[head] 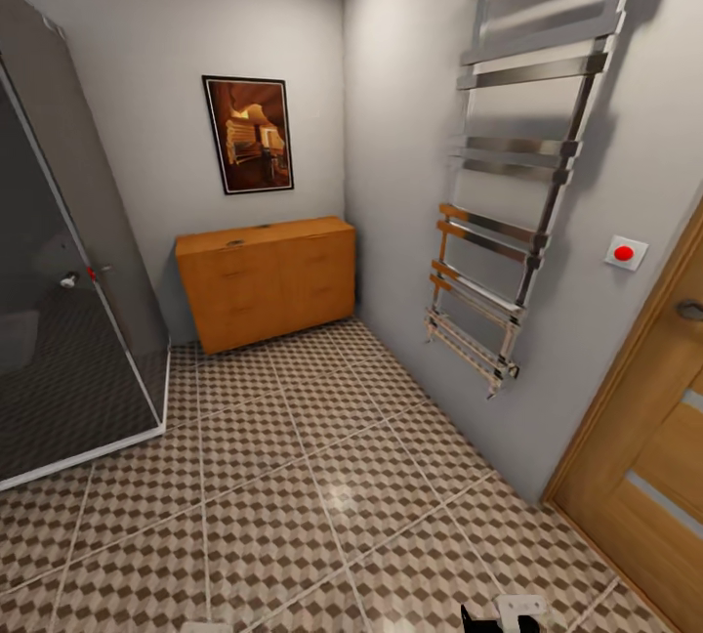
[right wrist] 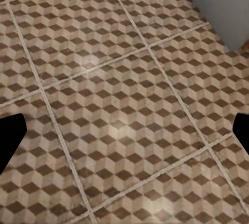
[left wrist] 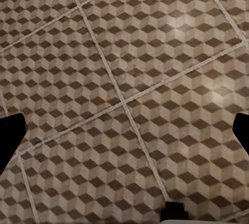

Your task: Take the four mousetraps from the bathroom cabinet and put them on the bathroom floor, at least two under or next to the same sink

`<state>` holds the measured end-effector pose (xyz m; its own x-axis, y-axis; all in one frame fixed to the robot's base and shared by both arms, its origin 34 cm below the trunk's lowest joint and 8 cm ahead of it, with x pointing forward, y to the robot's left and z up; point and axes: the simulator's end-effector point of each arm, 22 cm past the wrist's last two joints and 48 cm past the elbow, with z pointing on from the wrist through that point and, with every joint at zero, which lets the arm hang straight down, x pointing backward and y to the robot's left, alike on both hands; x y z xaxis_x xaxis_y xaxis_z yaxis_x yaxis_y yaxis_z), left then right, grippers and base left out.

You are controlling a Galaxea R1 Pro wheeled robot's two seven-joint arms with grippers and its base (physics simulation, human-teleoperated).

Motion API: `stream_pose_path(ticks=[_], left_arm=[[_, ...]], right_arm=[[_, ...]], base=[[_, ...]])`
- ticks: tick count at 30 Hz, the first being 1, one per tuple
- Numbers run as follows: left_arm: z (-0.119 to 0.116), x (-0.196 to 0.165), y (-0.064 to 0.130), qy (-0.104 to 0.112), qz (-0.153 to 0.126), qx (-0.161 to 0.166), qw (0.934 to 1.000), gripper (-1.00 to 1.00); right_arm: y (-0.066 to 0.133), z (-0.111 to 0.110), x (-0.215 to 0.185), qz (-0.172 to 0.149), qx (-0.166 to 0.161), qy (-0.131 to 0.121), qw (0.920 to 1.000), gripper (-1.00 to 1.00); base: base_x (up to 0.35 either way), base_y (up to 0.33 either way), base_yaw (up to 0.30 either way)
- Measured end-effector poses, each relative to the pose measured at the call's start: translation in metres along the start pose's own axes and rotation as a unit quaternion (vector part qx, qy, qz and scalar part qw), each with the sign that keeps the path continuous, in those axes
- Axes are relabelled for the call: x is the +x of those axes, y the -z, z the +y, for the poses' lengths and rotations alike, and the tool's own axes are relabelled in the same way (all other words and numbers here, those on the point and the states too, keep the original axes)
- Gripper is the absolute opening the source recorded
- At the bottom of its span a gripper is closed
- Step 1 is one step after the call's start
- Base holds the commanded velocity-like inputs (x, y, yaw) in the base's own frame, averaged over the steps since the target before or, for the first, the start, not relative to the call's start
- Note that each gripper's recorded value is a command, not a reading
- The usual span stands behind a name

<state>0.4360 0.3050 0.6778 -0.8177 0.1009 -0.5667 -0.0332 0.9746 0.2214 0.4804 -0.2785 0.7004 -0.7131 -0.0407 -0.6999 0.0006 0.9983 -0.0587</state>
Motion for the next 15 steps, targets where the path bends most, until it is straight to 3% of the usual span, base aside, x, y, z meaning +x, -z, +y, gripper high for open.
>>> stream_pose_path(ticks=[15], left_arm=[[0.0000,-0.0001,0.0000,0.000,0.000,0.000,1.0000,1.00]], right_arm=[[-0.0001,-0.0001,-0.0001,0.000,0.000,0.000,1.0000,1.00]], base=[[0.000,0.000,0.289]])
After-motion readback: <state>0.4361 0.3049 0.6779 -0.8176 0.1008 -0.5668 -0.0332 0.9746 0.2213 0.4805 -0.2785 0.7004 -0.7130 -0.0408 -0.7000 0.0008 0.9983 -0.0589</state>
